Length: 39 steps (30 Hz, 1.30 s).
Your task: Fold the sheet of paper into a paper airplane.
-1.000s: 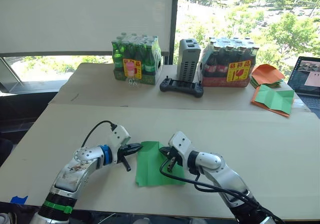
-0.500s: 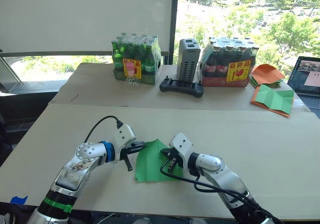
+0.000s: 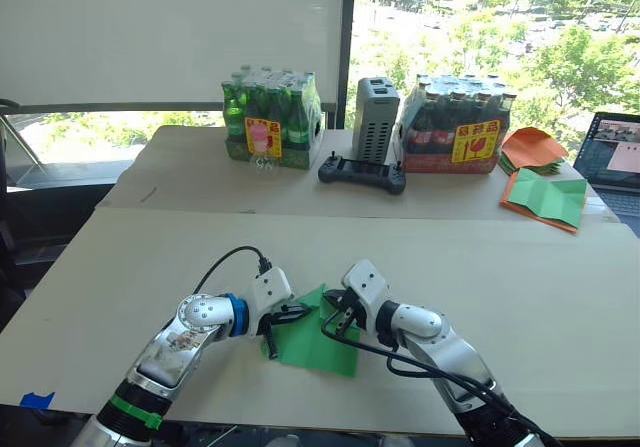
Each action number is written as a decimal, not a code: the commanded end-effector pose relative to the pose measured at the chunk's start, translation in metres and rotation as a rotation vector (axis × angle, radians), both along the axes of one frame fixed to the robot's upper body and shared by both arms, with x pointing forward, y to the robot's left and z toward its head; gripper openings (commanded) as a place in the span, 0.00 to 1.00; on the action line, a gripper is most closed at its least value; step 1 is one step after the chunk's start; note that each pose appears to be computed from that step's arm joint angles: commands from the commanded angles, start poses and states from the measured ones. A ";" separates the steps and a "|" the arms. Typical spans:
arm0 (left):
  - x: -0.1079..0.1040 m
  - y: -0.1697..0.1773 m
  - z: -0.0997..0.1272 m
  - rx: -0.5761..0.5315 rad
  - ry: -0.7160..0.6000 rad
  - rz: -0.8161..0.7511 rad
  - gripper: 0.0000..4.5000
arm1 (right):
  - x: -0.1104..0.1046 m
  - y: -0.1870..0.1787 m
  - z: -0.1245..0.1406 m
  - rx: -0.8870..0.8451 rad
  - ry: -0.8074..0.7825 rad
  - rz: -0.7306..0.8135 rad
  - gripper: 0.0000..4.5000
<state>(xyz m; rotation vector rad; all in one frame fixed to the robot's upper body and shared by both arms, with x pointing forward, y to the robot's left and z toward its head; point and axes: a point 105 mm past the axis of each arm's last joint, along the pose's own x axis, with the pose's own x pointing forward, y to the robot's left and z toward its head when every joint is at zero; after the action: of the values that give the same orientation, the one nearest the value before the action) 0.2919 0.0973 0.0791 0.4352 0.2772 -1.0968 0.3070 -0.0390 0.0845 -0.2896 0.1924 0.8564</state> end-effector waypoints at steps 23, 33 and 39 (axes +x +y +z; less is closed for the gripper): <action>0.000 0.002 0.008 -0.009 -0.010 -0.001 0.13 | 0.015 0.002 -0.009 -0.085 -0.018 -0.050 0.00; 0.012 0.023 0.058 -0.166 0.032 0.048 0.40 | 0.015 0.003 -0.007 -0.078 -0.020 -0.048 0.00; 0.014 0.015 0.058 -0.230 0.108 0.001 0.01 | 0.016 0.002 -0.008 -0.086 -0.024 -0.050 0.00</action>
<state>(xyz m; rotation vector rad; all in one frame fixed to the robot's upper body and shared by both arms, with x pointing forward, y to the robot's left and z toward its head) 0.3048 0.1159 0.1322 0.1825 0.2607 -1.1193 0.3213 -0.0331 0.0809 -0.3575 0.1929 0.8107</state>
